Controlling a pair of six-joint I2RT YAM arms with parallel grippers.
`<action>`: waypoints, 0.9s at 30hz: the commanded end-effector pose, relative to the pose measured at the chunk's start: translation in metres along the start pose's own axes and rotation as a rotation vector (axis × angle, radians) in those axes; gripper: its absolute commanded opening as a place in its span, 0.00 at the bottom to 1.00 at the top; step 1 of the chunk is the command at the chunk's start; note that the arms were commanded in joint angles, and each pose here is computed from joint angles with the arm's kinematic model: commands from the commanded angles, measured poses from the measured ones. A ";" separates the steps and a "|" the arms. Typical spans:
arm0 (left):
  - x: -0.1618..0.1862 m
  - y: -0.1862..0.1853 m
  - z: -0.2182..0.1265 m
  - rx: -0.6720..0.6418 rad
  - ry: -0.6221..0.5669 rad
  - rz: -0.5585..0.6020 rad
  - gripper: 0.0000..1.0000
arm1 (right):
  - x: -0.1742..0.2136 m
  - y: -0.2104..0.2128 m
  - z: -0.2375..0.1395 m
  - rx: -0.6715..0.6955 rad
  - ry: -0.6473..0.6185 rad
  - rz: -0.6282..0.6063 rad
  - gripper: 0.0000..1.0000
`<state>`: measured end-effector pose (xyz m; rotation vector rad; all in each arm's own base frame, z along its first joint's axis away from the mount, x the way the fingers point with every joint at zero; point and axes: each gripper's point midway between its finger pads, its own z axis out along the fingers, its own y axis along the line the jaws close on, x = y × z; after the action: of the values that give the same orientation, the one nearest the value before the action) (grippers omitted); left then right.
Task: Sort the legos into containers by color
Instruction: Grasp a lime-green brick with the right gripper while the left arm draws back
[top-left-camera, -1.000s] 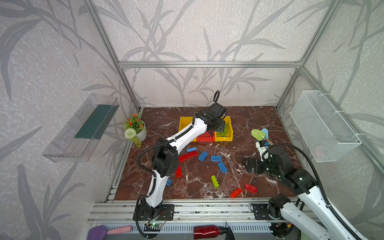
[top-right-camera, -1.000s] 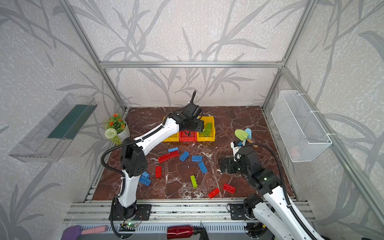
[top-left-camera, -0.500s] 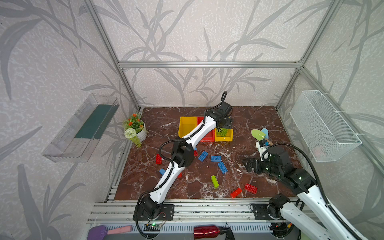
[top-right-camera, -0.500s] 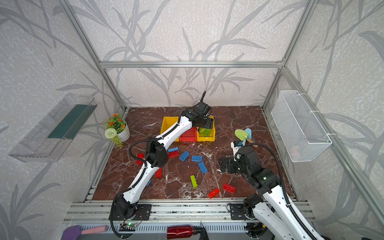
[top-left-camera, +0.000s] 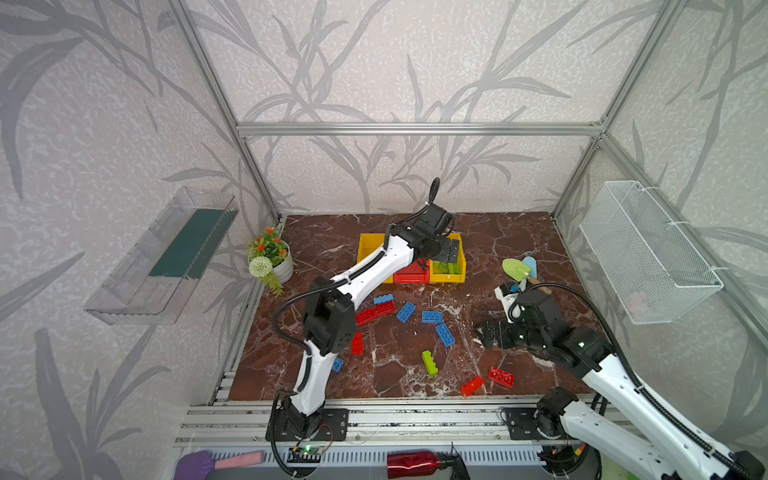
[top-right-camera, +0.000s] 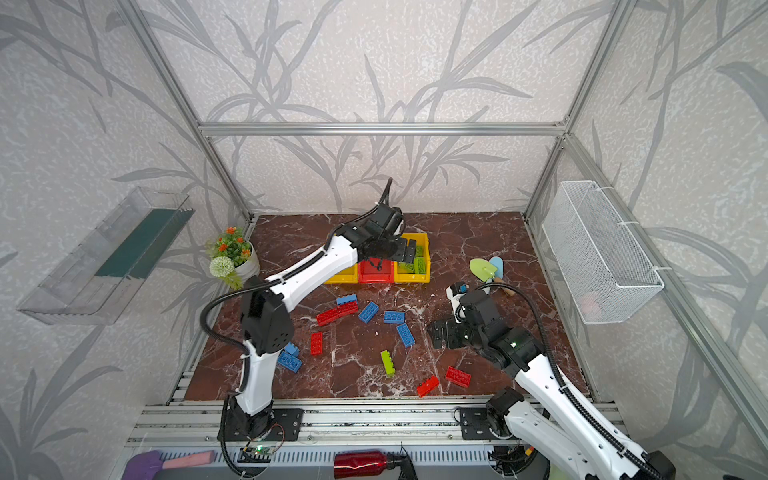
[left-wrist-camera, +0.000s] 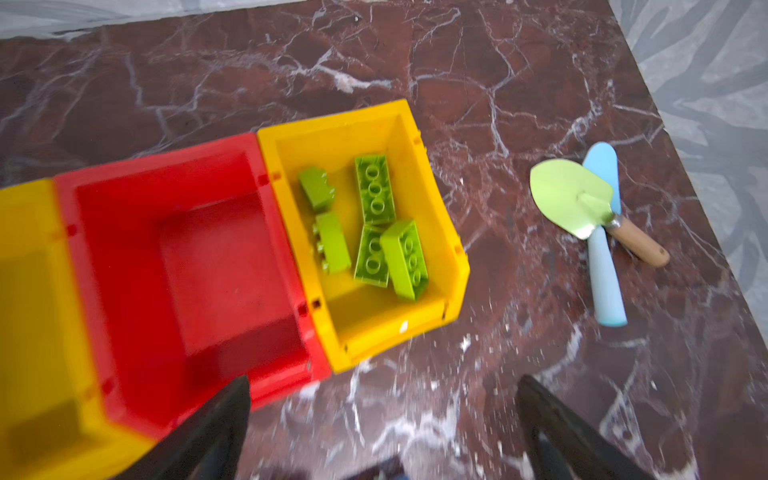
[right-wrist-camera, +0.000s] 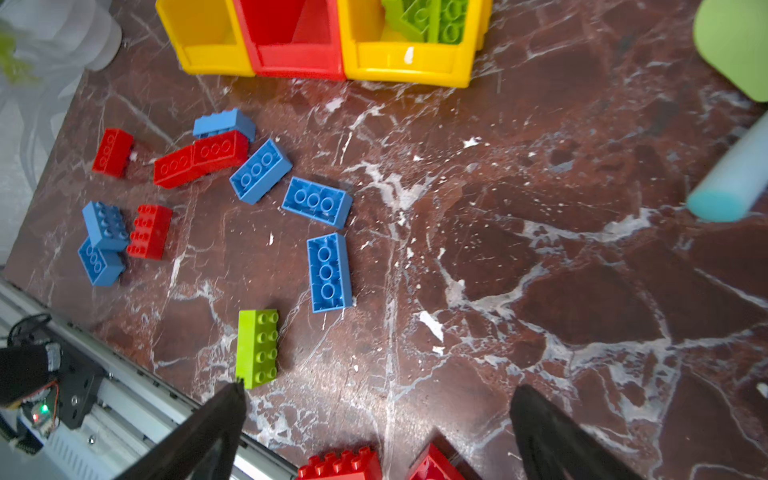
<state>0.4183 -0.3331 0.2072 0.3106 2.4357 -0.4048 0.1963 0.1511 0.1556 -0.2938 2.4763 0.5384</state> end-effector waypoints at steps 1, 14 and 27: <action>0.008 0.024 -0.040 -0.043 -0.106 -0.050 0.99 | -0.004 0.017 0.005 0.002 -0.012 -0.029 0.99; 0.203 0.145 -0.135 -0.190 -0.142 -0.307 0.99 | 0.053 0.087 0.062 -0.033 0.183 -0.148 0.78; 0.250 0.172 -0.156 -0.179 -0.206 -0.388 0.99 | 0.086 0.125 0.107 -0.017 0.329 -0.192 0.57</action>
<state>0.1987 -0.0965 0.1432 -0.2339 2.2699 -0.4131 0.1401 0.2932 0.0655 -0.6964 2.7066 0.4411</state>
